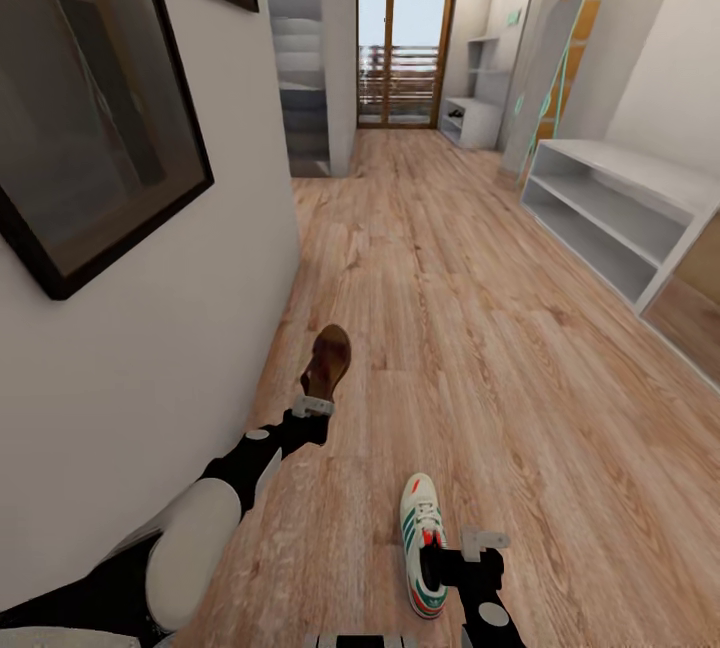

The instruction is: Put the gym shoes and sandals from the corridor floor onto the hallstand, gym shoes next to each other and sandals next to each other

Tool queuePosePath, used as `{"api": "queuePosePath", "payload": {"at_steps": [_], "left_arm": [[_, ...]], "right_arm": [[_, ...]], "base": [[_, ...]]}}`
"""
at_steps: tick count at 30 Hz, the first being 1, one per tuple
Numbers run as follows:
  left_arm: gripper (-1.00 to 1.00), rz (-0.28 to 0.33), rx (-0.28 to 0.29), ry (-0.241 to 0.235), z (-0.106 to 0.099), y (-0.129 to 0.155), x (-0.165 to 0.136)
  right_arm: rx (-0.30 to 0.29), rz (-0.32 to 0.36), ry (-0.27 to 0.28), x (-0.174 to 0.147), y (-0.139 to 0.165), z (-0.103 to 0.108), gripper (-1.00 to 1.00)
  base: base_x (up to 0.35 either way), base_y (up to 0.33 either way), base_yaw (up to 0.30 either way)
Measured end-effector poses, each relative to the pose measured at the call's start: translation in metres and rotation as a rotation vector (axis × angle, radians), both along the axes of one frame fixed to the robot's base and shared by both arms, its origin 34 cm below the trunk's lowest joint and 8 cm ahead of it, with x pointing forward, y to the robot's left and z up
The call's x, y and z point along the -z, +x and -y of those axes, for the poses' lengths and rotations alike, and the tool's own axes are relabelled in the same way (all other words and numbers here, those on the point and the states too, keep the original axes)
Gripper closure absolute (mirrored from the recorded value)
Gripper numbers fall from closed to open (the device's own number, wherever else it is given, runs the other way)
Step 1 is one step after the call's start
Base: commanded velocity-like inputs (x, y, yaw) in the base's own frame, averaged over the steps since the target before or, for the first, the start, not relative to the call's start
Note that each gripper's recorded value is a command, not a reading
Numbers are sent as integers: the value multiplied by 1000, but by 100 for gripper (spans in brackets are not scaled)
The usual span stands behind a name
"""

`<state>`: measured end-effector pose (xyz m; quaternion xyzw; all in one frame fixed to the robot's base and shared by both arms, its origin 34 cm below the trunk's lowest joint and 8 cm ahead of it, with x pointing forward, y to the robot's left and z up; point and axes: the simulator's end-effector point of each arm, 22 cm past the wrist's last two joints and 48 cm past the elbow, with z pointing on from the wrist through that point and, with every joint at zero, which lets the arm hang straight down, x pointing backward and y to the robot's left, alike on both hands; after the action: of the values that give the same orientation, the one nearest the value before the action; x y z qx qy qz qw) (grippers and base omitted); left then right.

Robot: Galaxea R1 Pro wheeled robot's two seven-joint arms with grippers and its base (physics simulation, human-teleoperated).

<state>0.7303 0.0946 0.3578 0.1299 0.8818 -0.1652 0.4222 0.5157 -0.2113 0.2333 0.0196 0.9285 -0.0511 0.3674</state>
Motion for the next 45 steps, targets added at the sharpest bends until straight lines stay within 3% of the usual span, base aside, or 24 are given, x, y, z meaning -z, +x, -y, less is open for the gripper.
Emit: {"api": "queuePosePath", "payload": {"at_steps": [6,15,45], "left_arm": [[100,-59,51,-26,11,-1,1],[100,-69,62,-34,14,-1,1],[100,-210,59,-41,14,-27,94]], "right_arm": [[-2,-11,0,5,-3,-1,-100],[-2,-16,0,7,-5,-1,-100],[-2,-161,1,69,-50,-1,-100]], "base": [[0,0,0],[0,0,0],[0,0,6]]}}
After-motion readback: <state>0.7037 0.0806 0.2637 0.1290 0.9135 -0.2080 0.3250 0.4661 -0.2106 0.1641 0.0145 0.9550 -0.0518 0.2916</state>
